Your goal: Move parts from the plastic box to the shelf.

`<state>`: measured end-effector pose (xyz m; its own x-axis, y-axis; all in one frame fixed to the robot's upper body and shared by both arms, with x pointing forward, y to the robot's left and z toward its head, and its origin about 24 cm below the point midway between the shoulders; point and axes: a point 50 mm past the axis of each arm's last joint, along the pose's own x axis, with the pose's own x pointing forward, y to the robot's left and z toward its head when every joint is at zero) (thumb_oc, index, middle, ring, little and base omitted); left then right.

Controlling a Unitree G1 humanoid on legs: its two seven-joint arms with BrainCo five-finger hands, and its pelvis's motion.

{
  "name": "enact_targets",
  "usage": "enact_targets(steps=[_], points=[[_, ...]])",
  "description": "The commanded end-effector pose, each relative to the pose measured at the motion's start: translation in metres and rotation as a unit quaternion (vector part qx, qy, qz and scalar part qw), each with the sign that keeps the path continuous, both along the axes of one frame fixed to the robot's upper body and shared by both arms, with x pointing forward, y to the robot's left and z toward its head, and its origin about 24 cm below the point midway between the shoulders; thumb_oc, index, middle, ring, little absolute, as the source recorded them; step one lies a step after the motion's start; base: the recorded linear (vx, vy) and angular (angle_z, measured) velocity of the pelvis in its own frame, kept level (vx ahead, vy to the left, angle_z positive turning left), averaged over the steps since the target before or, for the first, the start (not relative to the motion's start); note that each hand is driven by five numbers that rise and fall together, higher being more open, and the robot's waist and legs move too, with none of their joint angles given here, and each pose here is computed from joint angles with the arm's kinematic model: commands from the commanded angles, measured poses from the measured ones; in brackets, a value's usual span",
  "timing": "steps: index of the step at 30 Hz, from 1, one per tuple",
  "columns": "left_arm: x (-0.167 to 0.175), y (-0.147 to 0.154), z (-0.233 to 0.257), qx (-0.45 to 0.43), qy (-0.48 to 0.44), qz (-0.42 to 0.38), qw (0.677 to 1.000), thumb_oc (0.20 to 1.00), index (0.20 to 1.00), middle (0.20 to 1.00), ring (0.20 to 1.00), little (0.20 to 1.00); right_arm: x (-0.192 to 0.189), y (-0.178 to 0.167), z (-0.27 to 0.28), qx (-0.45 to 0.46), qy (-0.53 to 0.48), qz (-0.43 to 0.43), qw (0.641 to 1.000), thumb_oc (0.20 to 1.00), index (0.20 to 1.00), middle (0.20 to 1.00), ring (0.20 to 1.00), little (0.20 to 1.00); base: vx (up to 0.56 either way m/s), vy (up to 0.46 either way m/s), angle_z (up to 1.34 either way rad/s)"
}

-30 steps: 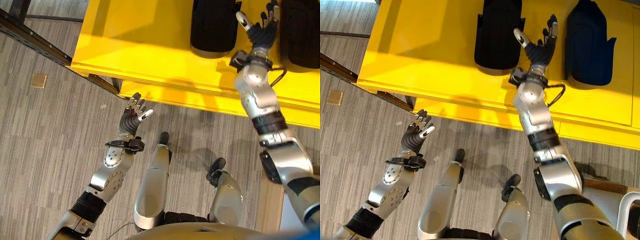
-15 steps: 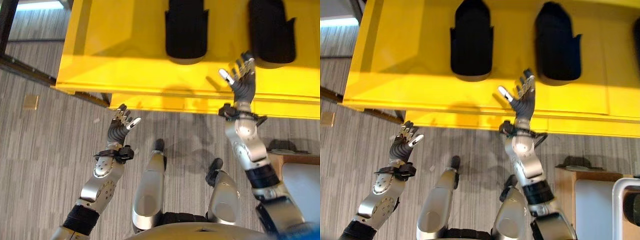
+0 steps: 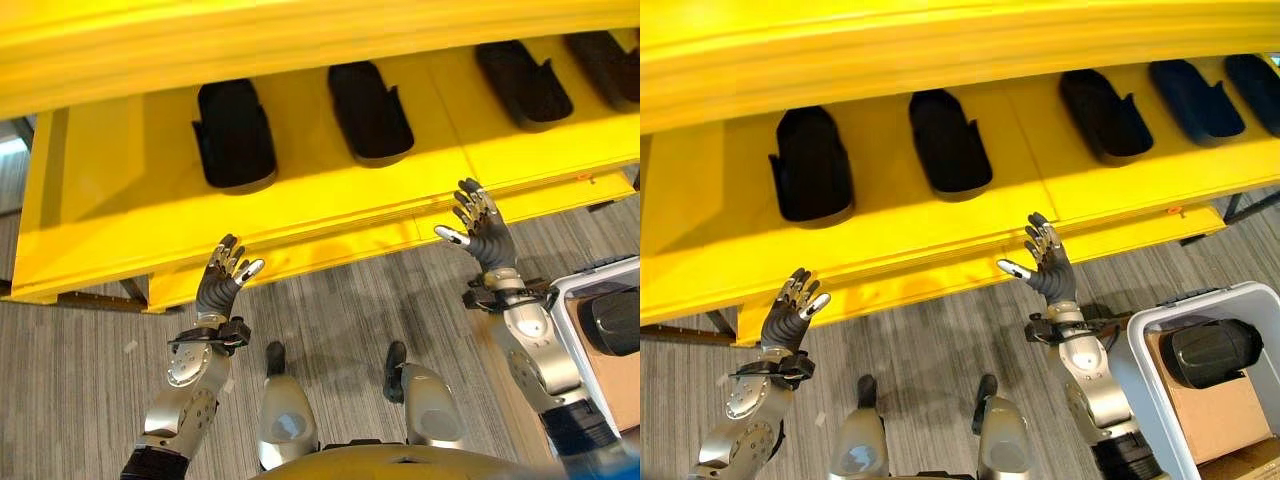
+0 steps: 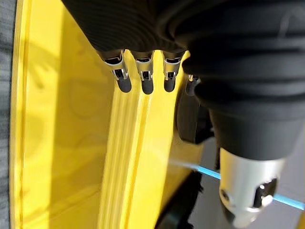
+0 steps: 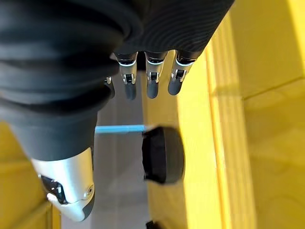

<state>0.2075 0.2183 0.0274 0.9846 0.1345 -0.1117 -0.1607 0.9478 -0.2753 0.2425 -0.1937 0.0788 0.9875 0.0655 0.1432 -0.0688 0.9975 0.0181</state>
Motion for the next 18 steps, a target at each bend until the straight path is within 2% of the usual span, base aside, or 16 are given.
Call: enact_targets(steps=[1, 9, 13, 18], points=[[-0.005, 0.006, 0.005, 0.03, -0.02, -0.008, 0.999, 1.0, 1.0, 1.0, 1.0, 1.0, -0.002, -0.004, 0.019, 0.024, -0.044, 0.018, 0.999, 1.0, 1.0, 1.0, 1.0, 1.0, -0.01, -0.174, -0.22], [-0.01, 0.005, -0.002, 0.023, -0.009, -0.013, 1.0, 1.0, 1.0, 1.0, 1.0, 1.0, -0.019, -0.021, -0.011, 0.048, 0.036, 0.009, 0.998, 1.0, 1.0, 1.0, 1.0, 1.0, 0.02, -0.158, -0.33], [-0.016, 0.002, -0.006, 0.013, -0.004, -0.014, 1.0, 1.0, 1.0, 1.0, 1.0, 1.0, -0.025, -0.017, -0.025, 0.066, 0.065, 0.01, 0.996, 1.0, 1.0, 1.0, 1.0, 1.0, 0.08, 0.003, -0.34], [-0.021, 0.004, -0.003, 0.016, -0.01, -0.015, 1.0, 1.0, 1.0, 1.0, 1.0, 1.0, -0.02, 0.006, -0.033, 0.093, 0.079, 0.051, 0.991, 1.0, 1.0, 1.0, 1.0, 1.0, 0.08, 0.062, -0.55]])
